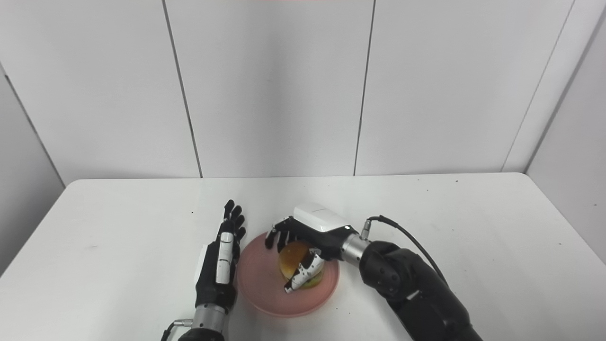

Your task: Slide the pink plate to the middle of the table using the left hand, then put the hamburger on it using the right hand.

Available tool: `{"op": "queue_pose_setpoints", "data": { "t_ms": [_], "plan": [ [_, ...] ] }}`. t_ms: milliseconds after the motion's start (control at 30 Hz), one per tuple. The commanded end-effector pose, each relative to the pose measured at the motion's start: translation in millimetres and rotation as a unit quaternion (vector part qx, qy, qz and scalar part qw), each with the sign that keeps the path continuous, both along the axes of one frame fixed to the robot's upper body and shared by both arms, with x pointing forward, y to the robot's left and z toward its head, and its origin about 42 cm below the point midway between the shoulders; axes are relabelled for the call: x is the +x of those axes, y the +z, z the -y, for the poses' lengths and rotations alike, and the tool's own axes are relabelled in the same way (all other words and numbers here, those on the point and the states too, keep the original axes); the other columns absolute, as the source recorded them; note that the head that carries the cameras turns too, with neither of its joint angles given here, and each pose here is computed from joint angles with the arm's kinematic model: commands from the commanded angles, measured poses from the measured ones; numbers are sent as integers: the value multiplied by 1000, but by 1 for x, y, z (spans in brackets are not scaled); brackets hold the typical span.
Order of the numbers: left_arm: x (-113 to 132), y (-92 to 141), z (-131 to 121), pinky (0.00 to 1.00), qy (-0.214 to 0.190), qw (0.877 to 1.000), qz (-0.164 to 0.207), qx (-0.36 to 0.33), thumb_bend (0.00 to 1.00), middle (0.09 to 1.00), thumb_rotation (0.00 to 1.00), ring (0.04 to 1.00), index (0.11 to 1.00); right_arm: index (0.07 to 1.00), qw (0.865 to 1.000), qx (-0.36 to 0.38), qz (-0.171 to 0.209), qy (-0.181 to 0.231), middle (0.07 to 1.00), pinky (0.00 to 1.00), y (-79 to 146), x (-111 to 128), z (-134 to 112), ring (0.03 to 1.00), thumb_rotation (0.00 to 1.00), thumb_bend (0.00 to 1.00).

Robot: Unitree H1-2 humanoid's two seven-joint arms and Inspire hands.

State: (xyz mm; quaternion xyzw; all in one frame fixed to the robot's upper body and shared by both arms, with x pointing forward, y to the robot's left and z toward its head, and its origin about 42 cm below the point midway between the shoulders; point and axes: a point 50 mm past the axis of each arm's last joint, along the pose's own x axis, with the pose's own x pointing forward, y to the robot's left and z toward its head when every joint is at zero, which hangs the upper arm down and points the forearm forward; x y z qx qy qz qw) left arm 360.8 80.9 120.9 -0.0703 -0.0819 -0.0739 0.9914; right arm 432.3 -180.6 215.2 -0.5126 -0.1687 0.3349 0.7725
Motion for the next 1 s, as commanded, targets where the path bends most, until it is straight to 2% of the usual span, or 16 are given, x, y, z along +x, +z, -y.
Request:
{"op": "queue_pose_setpoints", "data": {
  "t_ms": [0,100,167,267,400,500,600,667,733,767,800,833,900,967],
  "plan": [
    [-22,-34,9,1000,-2,998,-63,-11,717,1000,1000,1000,1000,886,998,36,36,22,880,703,19,-2,-2,844,430,705],
    [-23,-35,10,1000,1,998,-65,-19,710,1000,1000,1000,1000,929,997,67,35,13,950,775,26,-12,4,916,486,693],
    [-23,-35,9,1000,0,998,-67,-11,712,1000,1000,1000,1000,954,996,91,23,2,988,812,30,-18,8,962,564,689],
    [-23,-36,8,1000,-3,998,-67,1,701,1000,1000,1000,1000,997,988,150,-9,-23,1000,922,31,-26,18,998,766,672],
    [-23,-35,6,1000,-7,998,-70,7,703,1000,1000,1000,1000,1000,979,196,2,-57,1000,994,24,-33,37,1000,950,718],
    [-23,-36,5,1000,-4,998,-69,13,701,1000,1000,1000,1000,1000,954,285,0,-93,1000,1000,14,-37,51,1000,983,752],
    [-23,-36,3,1000,-4,998,-67,18,703,1000,1000,1000,1000,1000,925,357,22,-124,1000,994,-4,-33,59,1000,977,771],
    [-22,-36,3,1000,-1,998,-66,9,685,1000,1000,1000,1000,1000,901,410,24,-143,1000,999,-16,-33,63,1000,932,826],
    [-22,-35,3,1000,0,998,-66,3,682,1000,1000,1000,1000,1000,882,445,27,-152,1000,1000,-24,-34,63,1000,908,844],
    [-22,-35,3,1000,-1,998,-65,2,687,1000,1000,1000,1000,1000,876,456,31,-155,1000,1000,-27,-35,63,1000,918,816],
    [-21,-35,2,1000,-2,998,-68,1,689,1000,1000,1000,1000,1000,862,480,30,-162,1000,1000,-31,-38,62,1000,921,806],
    [-21,-35,2,997,-3,998,-69,0,701,1000,1000,1000,1000,1000,852,496,29,-167,1000,1000,-34,-40,61,1000,912,738],
    [-19,-35,0,999,-6,998,-69,-5,715,1000,1000,1000,1000,1000,836,520,4,-175,1000,1000,-42,-45,60,1000,905,699],
    [-18,-34,-2,1000,-8,997,-71,-8,722,1000,1000,1000,1000,1000,828,530,-30,-181,1000,1000,-49,-47,62,1000,901,720]
  ]
}}
